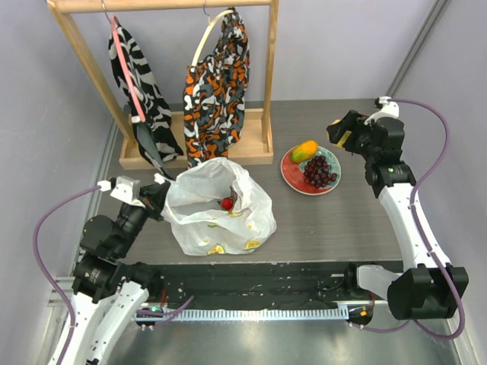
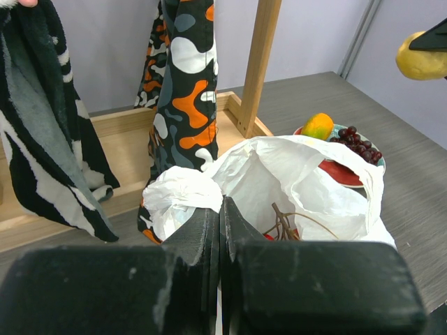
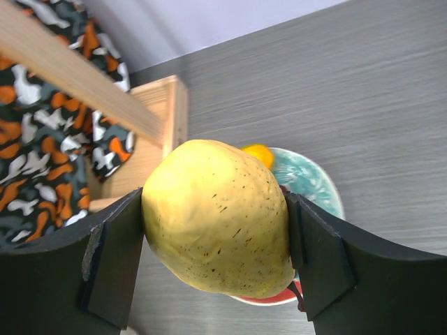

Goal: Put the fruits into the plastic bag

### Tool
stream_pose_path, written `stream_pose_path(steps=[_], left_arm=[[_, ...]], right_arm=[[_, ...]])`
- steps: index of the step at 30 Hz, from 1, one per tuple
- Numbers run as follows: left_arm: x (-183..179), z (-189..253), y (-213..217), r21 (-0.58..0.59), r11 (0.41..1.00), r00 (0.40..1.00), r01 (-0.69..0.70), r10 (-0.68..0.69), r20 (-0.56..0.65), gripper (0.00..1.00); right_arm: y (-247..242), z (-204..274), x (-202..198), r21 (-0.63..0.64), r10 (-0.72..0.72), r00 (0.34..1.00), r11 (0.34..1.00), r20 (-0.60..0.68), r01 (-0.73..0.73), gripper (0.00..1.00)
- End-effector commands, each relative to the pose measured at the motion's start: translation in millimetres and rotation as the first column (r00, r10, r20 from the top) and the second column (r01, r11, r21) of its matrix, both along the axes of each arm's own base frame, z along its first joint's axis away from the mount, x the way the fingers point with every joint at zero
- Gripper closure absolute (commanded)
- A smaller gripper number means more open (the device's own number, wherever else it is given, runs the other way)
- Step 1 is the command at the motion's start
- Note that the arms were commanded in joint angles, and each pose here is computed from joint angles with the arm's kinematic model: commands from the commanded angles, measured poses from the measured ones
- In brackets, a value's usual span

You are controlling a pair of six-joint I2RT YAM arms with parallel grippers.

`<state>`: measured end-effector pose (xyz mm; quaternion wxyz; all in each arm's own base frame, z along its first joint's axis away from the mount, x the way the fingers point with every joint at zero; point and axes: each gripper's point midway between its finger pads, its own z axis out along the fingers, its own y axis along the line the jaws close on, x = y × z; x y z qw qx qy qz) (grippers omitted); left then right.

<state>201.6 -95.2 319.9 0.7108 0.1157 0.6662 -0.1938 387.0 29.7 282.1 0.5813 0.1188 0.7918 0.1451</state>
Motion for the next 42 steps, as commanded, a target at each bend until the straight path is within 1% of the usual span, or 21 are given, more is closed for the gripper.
stream_pose_path(steps=[1,2,3,6,10,12,13,18,23,32,39,42], left_arm=[[-2.5,10.0,-0.5,-0.008,1.000,0.999,0.008,-0.008,0.033,1.00],[-2.8,9.9,-0.4,-0.008,1.000,0.999,0.008,-0.008,0.033,1.00],[-2.3,10.0,-0.3,-0.009,1.000,0.999,0.007,-0.006,0.033,1.00],[-2.3,10.3,-0.5,-0.008,1.000,0.999,0.008,-0.008,0.033,1.00],[-2.5,10.7,-0.2,-0.009,1.000,0.999,0.007,-0.006,0.034,1.00],[-3.1,11.3,0.0,-0.010,1.000,0.999,0.007,-0.006,0.037,1.00],[-3.1,10.9,0.1,-0.008,1.000,0.999,0.007,-0.006,0.036,1.00],[-3.0,10.6,-0.3,-0.009,1.000,0.999,0.008,-0.008,0.034,1.00],[-3.3,11.3,-0.2,-0.010,1.000,0.999,0.008,-0.008,0.037,1.00],[-3.3,11.3,-0.2,-0.010,1.000,0.999,0.008,-0.008,0.037,1.00],[-4.2,11.5,-0.4,-0.010,1.000,0.999,0.011,-0.011,0.039,1.00],[-3.7,11.3,-1.1,-0.008,1.000,0.999,0.014,-0.014,0.038,1.00]], right_arm=[[39.1,28.0,-11.5,0.030,0.105,0.992,0.994,0.070,-0.108,0.66],[41.9,29.8,-11.9,0.020,0.098,0.992,0.995,0.074,-0.100,0.66],[58.4,33.0,-15.9,0.016,0.137,0.987,0.990,0.080,-0.138,0.66],[86.0,48.9,-25.3,0.012,0.193,0.975,0.981,0.112,-0.195,0.66],[118.8,70.1,-36.9,0.013,0.259,0.953,0.964,0.157,-0.265,0.66],[132.6,72.6,-42.8,0.010,0.298,0.941,0.953,0.162,-0.303,0.66],[137.0,76.5,-44.5,0.004,0.287,0.942,0.956,0.172,-0.292,0.66],[157.1,83.9,-54.2,0.001,0.327,0.926,0.943,0.188,-0.333,0.67],[182.7,95.3,-68.9,0.008,0.389,0.895,0.916,0.217,-0.400,0.67],[216.9,102.2,-83.4,0.009,0.453,0.858,0.884,0.241,-0.468,0.68],[249.5,104.5,-102.4,-0.019,0.522,0.820,0.846,0.236,-0.533,0.69],[273.3,104.0,-115.2,-0.024,0.570,0.787,0.813,0.236,-0.581,0.69]])
